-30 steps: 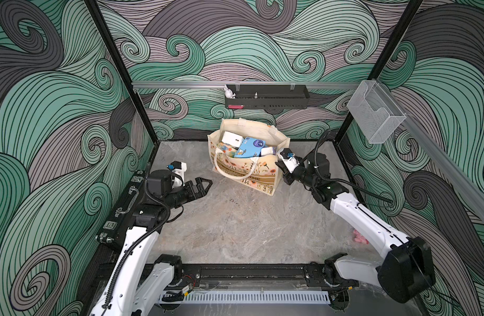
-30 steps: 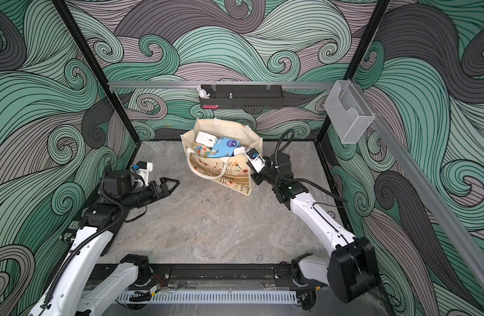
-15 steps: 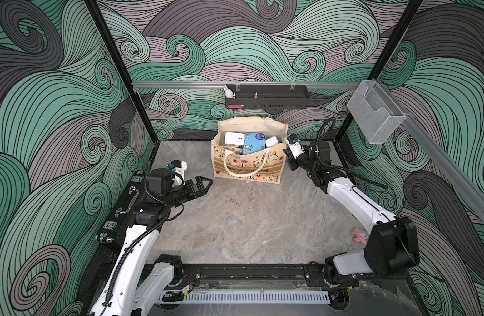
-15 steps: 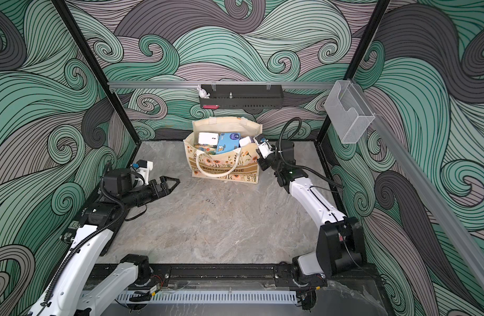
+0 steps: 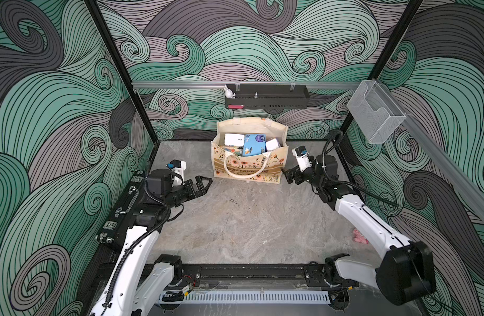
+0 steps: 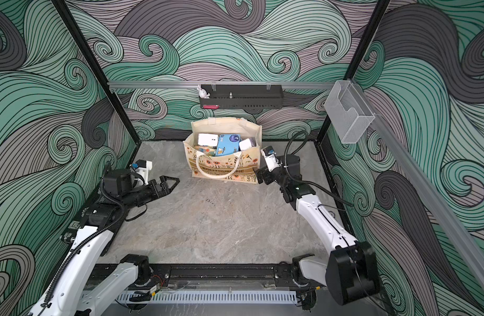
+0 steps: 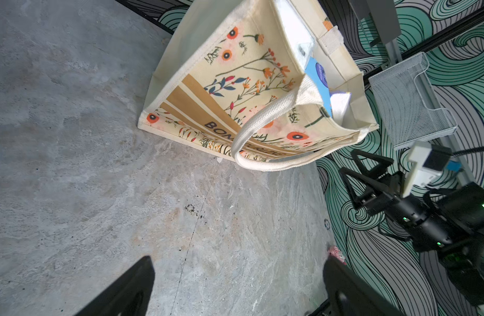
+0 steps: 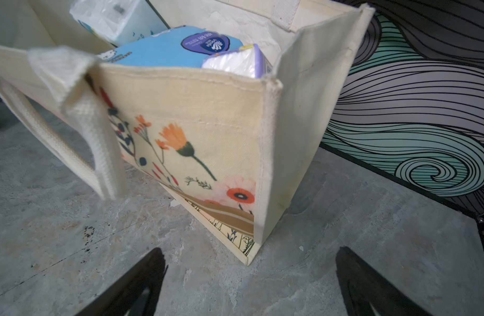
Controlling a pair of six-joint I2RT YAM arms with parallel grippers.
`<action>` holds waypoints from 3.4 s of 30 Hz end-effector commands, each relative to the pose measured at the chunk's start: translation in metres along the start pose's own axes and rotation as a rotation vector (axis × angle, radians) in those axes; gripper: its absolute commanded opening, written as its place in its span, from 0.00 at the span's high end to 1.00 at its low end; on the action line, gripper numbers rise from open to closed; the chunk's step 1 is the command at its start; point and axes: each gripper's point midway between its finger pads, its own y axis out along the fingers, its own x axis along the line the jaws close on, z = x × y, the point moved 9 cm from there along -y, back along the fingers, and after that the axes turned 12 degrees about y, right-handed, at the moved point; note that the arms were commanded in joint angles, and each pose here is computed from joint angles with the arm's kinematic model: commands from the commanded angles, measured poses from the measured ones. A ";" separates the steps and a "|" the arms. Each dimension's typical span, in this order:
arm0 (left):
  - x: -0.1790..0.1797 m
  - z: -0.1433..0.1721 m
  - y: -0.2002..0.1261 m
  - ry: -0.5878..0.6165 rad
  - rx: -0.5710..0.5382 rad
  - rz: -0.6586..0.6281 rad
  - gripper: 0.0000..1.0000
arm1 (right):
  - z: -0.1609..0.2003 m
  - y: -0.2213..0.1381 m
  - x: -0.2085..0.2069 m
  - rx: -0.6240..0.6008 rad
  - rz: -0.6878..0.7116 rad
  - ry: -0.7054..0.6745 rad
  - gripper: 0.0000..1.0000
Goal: Put tissues into the canvas bag
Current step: Adjust the canvas bag at the center of the board, then reset both arms
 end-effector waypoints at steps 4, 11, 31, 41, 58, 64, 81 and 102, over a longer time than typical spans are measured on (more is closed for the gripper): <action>0.016 0.004 0.001 0.036 -0.164 -0.098 0.02 | 0.023 -0.038 -0.019 -0.114 0.250 0.133 0.01; 0.042 0.012 0.003 0.080 -0.316 -0.300 0.02 | 0.054 -0.065 -0.050 -0.263 0.550 0.338 0.01; 0.103 0.033 0.035 0.334 -0.359 -0.723 0.01 | 0.091 -0.004 -0.081 -0.393 0.719 0.166 0.01; 0.126 0.039 0.053 0.345 -0.343 -0.760 0.02 | 0.101 -0.014 -0.079 -0.277 0.709 0.209 0.01; 0.192 0.052 0.108 0.366 -0.297 -0.839 0.05 | 0.146 0.017 -0.079 -0.182 0.619 0.165 0.01; 0.194 0.040 0.123 0.397 -0.212 -0.820 0.04 | 0.142 0.027 -0.091 -0.123 0.608 0.206 0.01; 0.193 0.039 0.121 0.367 -0.192 -0.829 0.01 | 0.141 0.022 -0.109 -0.105 0.645 0.316 0.01; 0.193 0.039 0.121 0.366 -0.192 -0.828 0.01 | 0.139 0.031 -0.100 -0.077 0.481 0.255 0.01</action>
